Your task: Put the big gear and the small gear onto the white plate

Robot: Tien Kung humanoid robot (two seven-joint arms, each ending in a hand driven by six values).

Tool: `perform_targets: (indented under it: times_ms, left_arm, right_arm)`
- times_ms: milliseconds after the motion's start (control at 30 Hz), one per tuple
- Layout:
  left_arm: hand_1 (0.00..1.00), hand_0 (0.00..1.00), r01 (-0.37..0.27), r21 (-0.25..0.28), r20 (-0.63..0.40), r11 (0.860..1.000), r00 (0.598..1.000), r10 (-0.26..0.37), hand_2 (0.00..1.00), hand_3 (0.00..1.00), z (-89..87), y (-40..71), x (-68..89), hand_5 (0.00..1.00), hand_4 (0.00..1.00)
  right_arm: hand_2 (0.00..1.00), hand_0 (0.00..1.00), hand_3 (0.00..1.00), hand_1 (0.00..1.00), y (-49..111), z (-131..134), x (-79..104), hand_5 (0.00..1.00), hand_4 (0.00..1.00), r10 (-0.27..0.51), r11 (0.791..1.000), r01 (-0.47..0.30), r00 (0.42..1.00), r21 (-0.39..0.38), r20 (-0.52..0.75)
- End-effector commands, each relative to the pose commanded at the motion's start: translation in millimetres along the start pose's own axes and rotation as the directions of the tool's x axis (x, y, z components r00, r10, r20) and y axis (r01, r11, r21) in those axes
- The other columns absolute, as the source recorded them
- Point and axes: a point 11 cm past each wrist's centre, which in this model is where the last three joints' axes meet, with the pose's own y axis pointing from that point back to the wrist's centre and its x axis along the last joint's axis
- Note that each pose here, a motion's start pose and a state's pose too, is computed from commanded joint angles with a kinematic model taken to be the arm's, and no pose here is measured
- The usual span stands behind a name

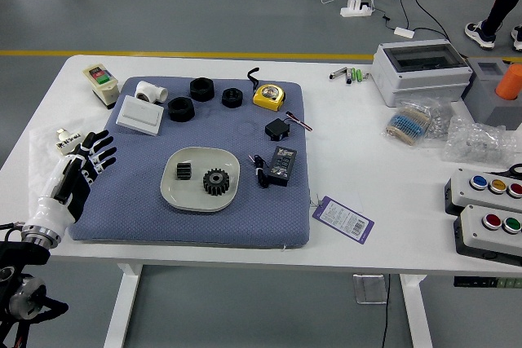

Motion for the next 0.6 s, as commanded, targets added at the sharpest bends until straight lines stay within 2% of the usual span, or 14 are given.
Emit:
perform_targets:
  times_ms: [600]
  left_arm:
    - [0.879,0.87,-0.007,0.005,0.004,1.0,1.0,0.007,0.92,0.864,-1.3,0.6,2.0,0.788,0.901]
  right_arm:
    - [0.739,0.66,0.566,0.676,0.4,-3.1,-1.7,0.677,0.789,-0.004,1.0,0.004,1.0,0.004,0.011]
